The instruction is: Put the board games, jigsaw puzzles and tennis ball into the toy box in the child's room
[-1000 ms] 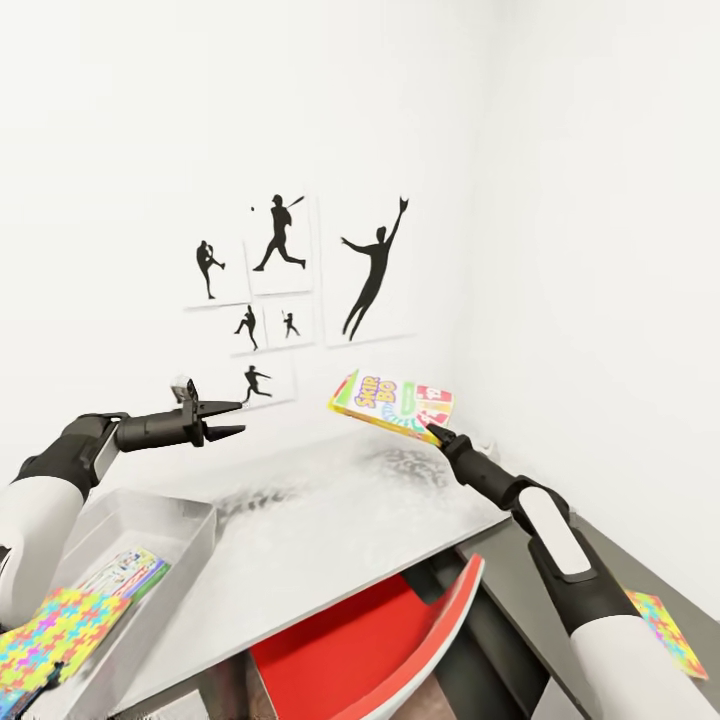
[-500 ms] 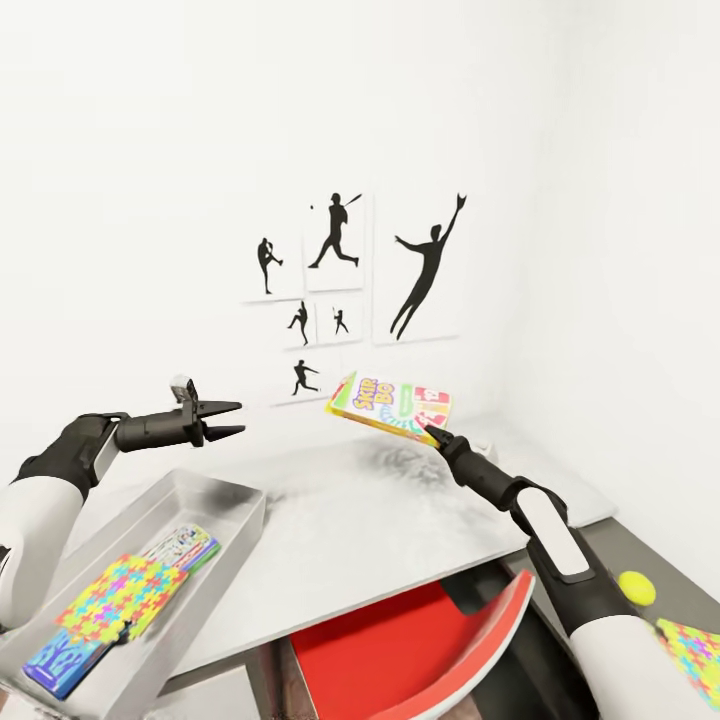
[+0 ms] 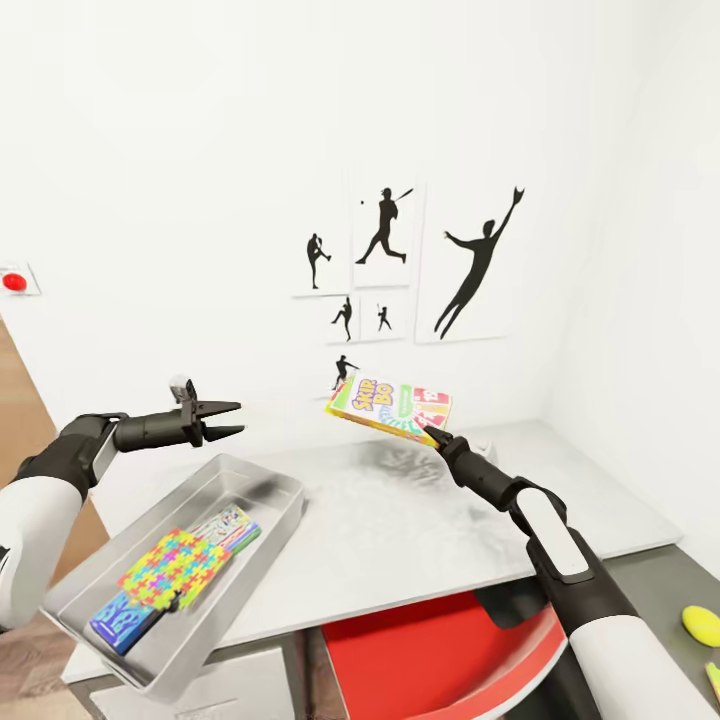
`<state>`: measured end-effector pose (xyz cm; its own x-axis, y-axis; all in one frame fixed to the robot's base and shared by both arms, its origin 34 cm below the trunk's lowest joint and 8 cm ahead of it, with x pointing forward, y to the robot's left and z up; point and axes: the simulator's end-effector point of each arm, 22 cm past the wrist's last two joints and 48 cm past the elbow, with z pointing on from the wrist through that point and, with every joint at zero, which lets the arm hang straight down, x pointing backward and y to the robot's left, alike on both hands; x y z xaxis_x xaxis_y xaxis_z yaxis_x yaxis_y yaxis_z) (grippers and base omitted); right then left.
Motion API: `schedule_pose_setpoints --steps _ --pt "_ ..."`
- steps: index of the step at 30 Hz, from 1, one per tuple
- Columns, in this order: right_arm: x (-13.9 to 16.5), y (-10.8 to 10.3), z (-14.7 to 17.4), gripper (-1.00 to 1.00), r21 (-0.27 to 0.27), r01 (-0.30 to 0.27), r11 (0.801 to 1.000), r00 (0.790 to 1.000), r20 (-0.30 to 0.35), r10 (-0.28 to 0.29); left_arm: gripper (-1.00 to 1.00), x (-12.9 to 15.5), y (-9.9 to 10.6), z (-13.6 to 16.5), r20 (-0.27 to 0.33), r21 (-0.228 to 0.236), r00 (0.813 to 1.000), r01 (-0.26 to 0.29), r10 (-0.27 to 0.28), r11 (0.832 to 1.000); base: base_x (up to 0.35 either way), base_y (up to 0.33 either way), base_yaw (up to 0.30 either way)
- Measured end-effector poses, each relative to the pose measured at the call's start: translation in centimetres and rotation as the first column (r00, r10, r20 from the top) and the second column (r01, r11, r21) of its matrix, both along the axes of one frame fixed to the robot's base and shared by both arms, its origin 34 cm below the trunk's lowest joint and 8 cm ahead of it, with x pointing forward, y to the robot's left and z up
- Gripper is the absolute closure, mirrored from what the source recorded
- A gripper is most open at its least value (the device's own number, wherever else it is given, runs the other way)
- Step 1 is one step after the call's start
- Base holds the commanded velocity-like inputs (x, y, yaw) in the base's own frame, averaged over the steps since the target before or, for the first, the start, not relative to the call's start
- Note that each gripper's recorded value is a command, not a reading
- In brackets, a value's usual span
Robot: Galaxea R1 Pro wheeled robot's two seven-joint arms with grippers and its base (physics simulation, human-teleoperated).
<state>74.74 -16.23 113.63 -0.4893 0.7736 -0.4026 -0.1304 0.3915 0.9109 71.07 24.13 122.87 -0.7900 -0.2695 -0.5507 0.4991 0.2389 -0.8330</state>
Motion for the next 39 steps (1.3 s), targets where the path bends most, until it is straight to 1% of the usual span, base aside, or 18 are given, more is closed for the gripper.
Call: schedule_pose_setpoints --steps 12,19,22,27,29,32,35,39 --pt "0.1 0.1 -1.1 1.0 -0.004 -0.005 1.0 1.0 -0.019 0.005 -1.0 0.3 0.1 -0.9 -0.015 0.001 1.0 -0.002 0.002 1.0 0.0 0.027 0.21" --pt "0.2 0.0 -2.3 1.0 -0.064 -0.009 0.998 1.0 -0.03 0.007 -1.0 0.5 0.1 -1.4 -0.025 0.002 1.0 -0.002 0.002 1.0 0.0 0.077 0.207" --pt "0.2 0.0 -2.7 1.0 -0.076 -0.01 0.997 0.999 -0.033 0.007 -1.0 0.6 0.1 -1.7 -0.029 0.002 1.0 -0.002 0.002 1.0 0.0 0.111 0.206" --pt "0.3 0.1 -3.0 1.0 -0.079 -0.015 0.997 0.999 -0.038 0.012 -1.0 0.7 0.1 -2.0 -0.036 0.001 0.999 -0.002 0.002 1.0 0.0 0.038 0.204" --pt "0.1 0.5 -3.2 1.0 -0.084 -0.028 0.996 0.999 -0.044 0.024 -1.0 0.8 0.1 -2.2 -0.038 0.001 0.999 -0.002 0.002 1.0 0.0 0.009 0.2" --pt "-0.4 1.6 -4.1 1.0 -0.103 -0.076 0.992 0.995 -0.067 0.069 -1.0 0.8 0.1 -2.4 -0.042 0.001 0.999 -0.002 0.002 1.0 0.0 0.004 0.195" --pt "-1.3 3.0 -5.6 1.0 -0.141 -0.137 0.981 0.985 -0.129 0.119 -1.0 0.9 0.1 -2.7 -0.046 0.001 0.999 -0.001 0.002 1.0 0.0 0.003 0.192" --pt "-2.1 3.3 -7.7 1.0 -0.189 -0.179 0.965 0.968 -0.21 0.139 -1.0 1.0 0.2 -3.0 -0.051 0.002 0.999 -0.003 0.003 1.0 0.0 0.07 0.191"
